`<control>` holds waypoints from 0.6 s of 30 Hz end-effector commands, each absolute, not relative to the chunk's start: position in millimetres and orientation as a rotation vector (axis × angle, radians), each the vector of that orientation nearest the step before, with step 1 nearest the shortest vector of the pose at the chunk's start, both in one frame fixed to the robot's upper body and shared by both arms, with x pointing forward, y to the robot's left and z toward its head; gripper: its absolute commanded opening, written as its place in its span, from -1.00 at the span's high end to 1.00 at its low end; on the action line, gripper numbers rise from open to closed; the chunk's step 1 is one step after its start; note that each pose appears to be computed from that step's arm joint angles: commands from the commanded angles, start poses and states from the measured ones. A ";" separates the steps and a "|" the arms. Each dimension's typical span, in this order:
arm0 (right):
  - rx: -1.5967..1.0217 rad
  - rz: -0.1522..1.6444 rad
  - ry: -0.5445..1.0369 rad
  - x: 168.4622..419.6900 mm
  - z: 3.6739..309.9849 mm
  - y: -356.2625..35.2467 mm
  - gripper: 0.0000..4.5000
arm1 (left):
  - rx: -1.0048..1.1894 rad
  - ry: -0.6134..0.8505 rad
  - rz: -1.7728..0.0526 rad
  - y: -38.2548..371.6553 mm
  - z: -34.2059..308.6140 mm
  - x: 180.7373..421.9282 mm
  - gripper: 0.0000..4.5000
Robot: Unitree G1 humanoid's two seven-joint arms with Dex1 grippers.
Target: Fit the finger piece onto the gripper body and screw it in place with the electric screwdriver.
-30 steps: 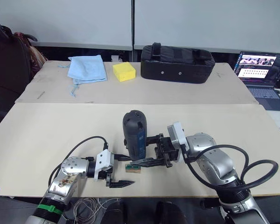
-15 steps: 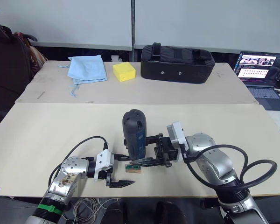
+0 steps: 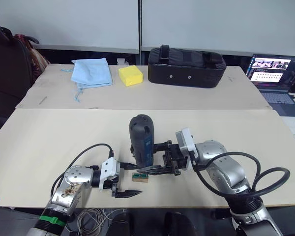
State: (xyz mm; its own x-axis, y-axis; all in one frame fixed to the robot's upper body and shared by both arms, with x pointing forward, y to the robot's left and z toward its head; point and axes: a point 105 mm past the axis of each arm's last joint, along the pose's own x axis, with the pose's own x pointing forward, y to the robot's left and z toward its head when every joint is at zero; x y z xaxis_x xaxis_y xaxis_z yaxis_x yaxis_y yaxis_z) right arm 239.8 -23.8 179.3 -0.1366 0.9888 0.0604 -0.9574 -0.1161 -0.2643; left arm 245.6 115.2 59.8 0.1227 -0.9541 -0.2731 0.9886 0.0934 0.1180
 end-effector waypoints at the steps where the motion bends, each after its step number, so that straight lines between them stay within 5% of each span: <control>1: -0.158 1.701 -0.353 235.5 196.0 -23.7 0.14 | 0.275 0.187 -1.472 112.7 48.7 236.7 -1.00; 18: -0.149 1.689 -0.350 238.7 195.8 -23.8 0.14 | 0.272 0.188 -1.473 112.5 47.9 236.2 -1.00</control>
State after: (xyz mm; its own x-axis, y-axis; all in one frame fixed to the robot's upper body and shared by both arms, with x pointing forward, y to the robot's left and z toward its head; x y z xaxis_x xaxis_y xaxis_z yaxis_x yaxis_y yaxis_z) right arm 240.6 -23.4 180.3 -0.1337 0.9890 0.0637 -0.9574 -0.1123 -0.2659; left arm 245.3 115.1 59.8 0.1239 -0.9542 -0.2723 0.9885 0.0946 0.1181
